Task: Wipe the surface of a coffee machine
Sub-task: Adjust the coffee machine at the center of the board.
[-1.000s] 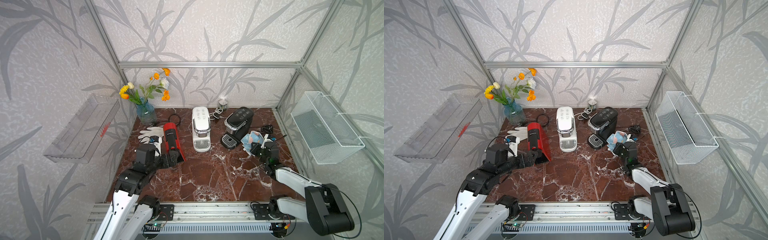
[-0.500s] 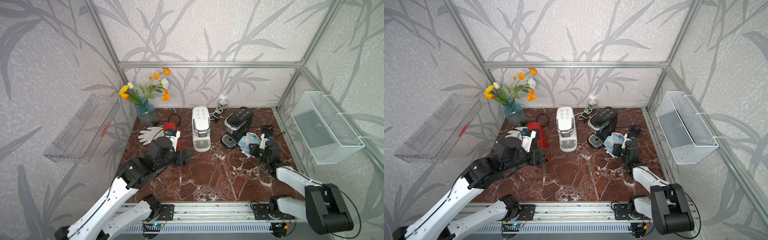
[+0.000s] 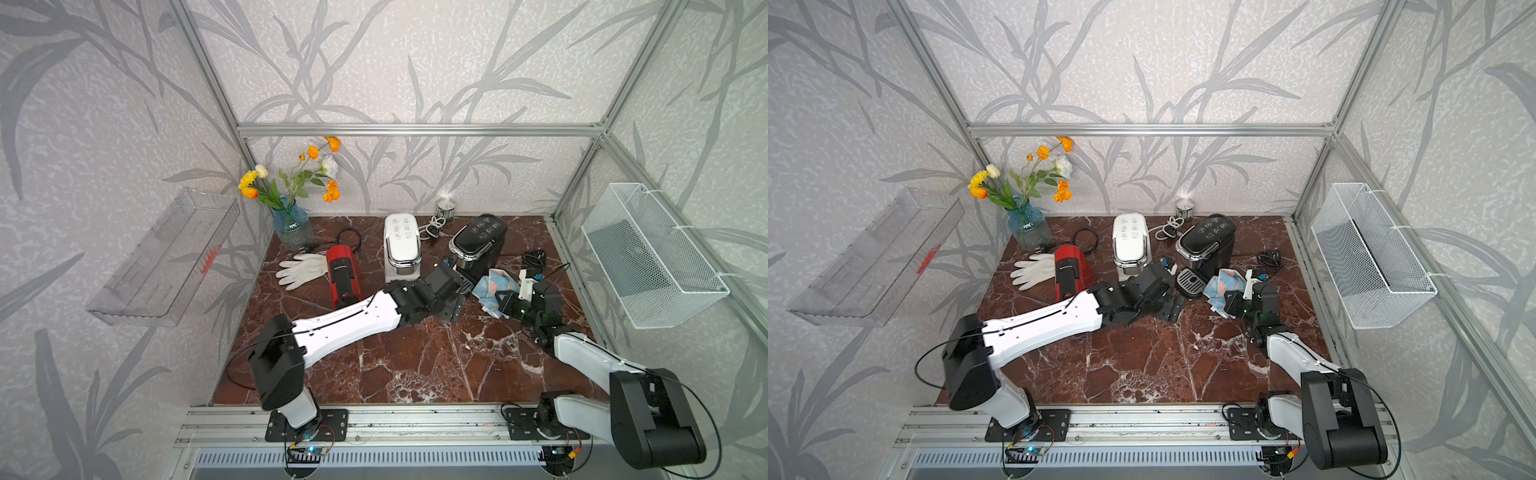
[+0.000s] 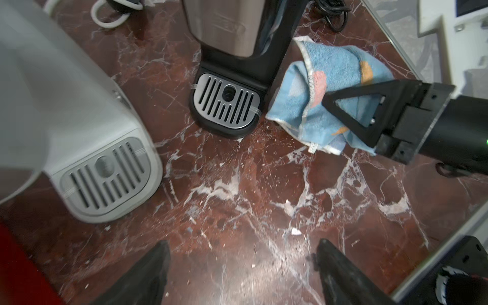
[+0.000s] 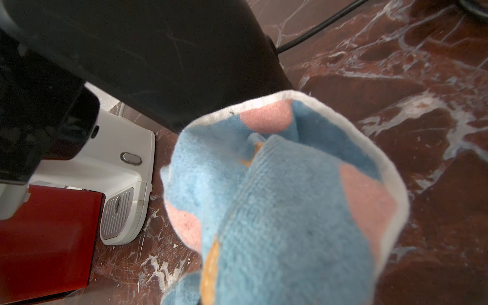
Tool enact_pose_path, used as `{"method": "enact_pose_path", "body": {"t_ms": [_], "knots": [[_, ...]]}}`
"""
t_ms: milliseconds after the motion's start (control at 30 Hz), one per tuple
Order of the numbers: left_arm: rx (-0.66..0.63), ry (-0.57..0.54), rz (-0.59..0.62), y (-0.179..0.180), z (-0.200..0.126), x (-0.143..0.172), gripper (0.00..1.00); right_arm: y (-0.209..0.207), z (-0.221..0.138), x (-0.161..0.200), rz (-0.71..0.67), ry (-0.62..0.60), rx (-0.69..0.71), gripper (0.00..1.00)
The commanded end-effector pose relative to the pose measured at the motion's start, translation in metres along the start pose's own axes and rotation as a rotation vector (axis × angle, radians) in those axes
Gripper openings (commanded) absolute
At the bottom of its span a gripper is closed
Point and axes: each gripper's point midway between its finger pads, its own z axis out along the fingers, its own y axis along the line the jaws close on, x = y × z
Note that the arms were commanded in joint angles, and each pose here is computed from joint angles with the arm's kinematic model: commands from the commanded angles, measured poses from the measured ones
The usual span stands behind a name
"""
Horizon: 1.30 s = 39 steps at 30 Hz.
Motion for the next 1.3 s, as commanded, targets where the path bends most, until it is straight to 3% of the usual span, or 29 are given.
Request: {"method": "enact_pose_path", "body": {"t_ms": [0,333,633,1067,1267], "knots": [[-0.031,-0.052,0.034,-0.002,0.03,-0.026,0.87,0.013,-0.005,-0.018,-0.019,-0.038,-0.046,0.04],[0.037,-0.05,0.022,0.015,0.122,-0.044,0.9,0.002,-0.008,-0.02,0.048,-0.049,-0.061,0.04],[0.139,-0.014,0.058,0.012,0.14,-0.016,0.9,0.001,-0.012,-0.019,0.052,-0.061,-0.068,0.04],[0.148,-0.049,0.06,0.021,0.112,-0.002,0.89,0.003,-0.014,-0.024,0.049,-0.074,-0.066,0.04],[0.122,-0.112,0.125,0.019,0.054,-0.033,0.86,0.003,-0.018,-0.025,0.04,-0.082,-0.058,0.03]]}}
